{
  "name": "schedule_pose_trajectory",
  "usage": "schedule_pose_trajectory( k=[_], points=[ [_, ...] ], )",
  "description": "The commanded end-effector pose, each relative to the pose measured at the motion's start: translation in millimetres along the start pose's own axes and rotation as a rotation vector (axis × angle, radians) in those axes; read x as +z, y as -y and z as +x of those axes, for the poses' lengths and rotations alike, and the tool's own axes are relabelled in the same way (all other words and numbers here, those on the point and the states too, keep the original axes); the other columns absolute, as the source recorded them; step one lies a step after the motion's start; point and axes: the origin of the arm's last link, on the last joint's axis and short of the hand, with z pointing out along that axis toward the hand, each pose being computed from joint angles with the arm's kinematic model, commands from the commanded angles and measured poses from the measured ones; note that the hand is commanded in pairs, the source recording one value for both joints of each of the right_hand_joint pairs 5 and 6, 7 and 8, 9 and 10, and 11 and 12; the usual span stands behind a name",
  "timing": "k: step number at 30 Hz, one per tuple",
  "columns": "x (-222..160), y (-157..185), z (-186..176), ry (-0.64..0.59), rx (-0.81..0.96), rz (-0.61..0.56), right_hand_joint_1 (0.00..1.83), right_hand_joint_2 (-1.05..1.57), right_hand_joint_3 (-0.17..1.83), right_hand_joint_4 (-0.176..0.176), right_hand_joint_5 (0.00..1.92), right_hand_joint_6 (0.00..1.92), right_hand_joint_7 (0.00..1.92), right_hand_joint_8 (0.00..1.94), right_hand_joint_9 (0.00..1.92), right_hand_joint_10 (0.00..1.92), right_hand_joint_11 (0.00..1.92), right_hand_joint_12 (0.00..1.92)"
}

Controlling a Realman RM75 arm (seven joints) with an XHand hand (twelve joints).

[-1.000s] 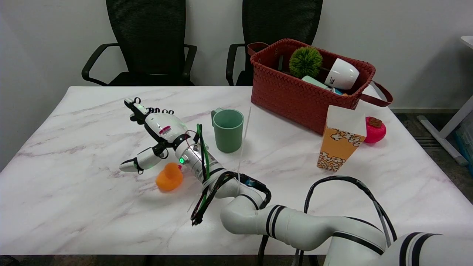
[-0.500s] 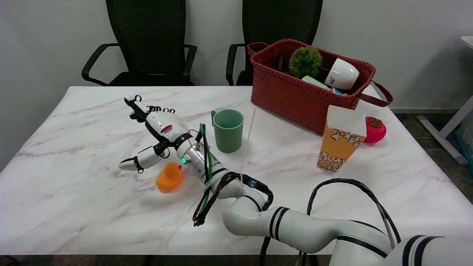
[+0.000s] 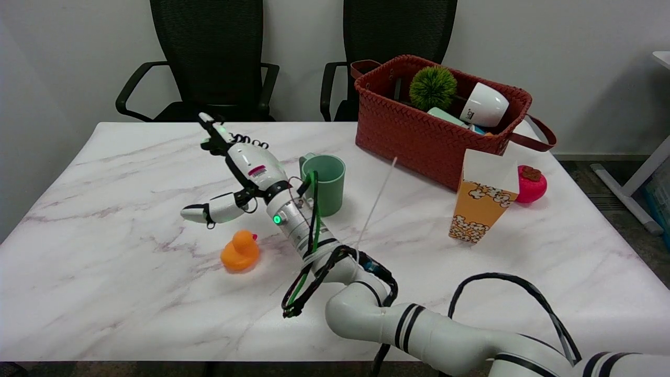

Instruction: Pick up the green mug.

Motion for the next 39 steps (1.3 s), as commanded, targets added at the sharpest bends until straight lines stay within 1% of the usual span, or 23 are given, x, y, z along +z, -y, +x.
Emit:
schedule_pose_trajectory(
  k=[1, 5, 12, 17, 22, 23, 28, 29, 30, 31, 33, 34, 35, 39],
  points=[
    [-31, -20, 47, -0.2, 0.08, -0.106, 1.04, 0.46, 0.41, 0.0, 0.06, 0.06, 0.47, 0.47, 0.51, 0.51, 0.49, 0.49],
    [-36, -24, 56, -0.262, 0.092, -0.114, 1.04, 0.46, 0.47, 0.0, 0.07, 0.07, 0.47, 0.47, 0.51, 0.51, 0.5, 0.5],
    [-42, -31, 69, -0.34, 0.121, -0.133, 1.04, 0.45, 0.49, 0.0, 0.09, 0.09, 0.42, 0.42, 0.47, 0.47, 0.45, 0.45],
    [-45, -38, 70, -0.361, 0.162, -0.166, 1.05, 0.43, 0.5, 0.0, 0.09, 0.09, 0.37, 0.37, 0.43, 0.43, 0.35, 0.35],
    [-51, -43, 74, -0.397, 0.181, -0.187, 1.05, 0.39, 0.54, 0.0, 0.06, 0.06, 0.33, 0.33, 0.36, 0.36, 0.27, 0.27],
    [-52, -44, 75, -0.403, 0.182, -0.19, 1.06, 0.38, 0.54, 0.0, 0.03, 0.03, 0.31, 0.31, 0.31, 0.31, 0.17, 0.17],
    [-60, -50, 80, -0.437, 0.218, -0.213, 1.07, 0.33, 0.56, 0.0, 0.0, 0.0, 0.26, 0.26, 0.23, 0.23, 0.03, 0.03],
    [-61, -51, 80, -0.436, 0.222, -0.216, 1.07, 0.29, 0.58, 0.0, 0.0, 0.0, 0.24, 0.24, 0.21, 0.21, 0.01, 0.01],
    [-63, -53, 80, -0.435, 0.231, -0.226, 1.08, 0.14, 0.57, 0.0, 0.0, 0.0, 0.2, 0.2, 0.18, 0.18, 0.0, 0.0],
    [-64, -54, 81, -0.436, 0.238, -0.231, 1.08, 0.02, 0.52, 0.0, 0.0, 0.0, 0.15, 0.15, 0.14, 0.14, 0.0, 0.0],
    [-67, -57, 81, -0.44, 0.267, -0.247, 1.07, -0.07, 0.38, 0.0, 0.0, 0.0, 0.05, 0.05, 0.09, 0.09, 0.0, 0.0],
    [-68, -57, 81, -0.442, 0.275, -0.251, 1.06, -0.11, 0.27, 0.0, 0.0, 0.0, 0.01, 0.01, 0.06, 0.06, 0.0, 0.0],
    [-70, -58, 81, -0.443, 0.288, -0.257, 1.05, -0.13, 0.2, 0.0, 0.0, 0.0, 0.0, 0.0, 0.04, 0.04, 0.0, 0.0],
    [-74, -62, 83, -0.437, 0.308, -0.263, 1.04, -0.19, 0.05, 0.0, 0.0, 0.0, 0.0, 0.0, 0.0, 0.0, 0.0, 0.0]
  ],
)
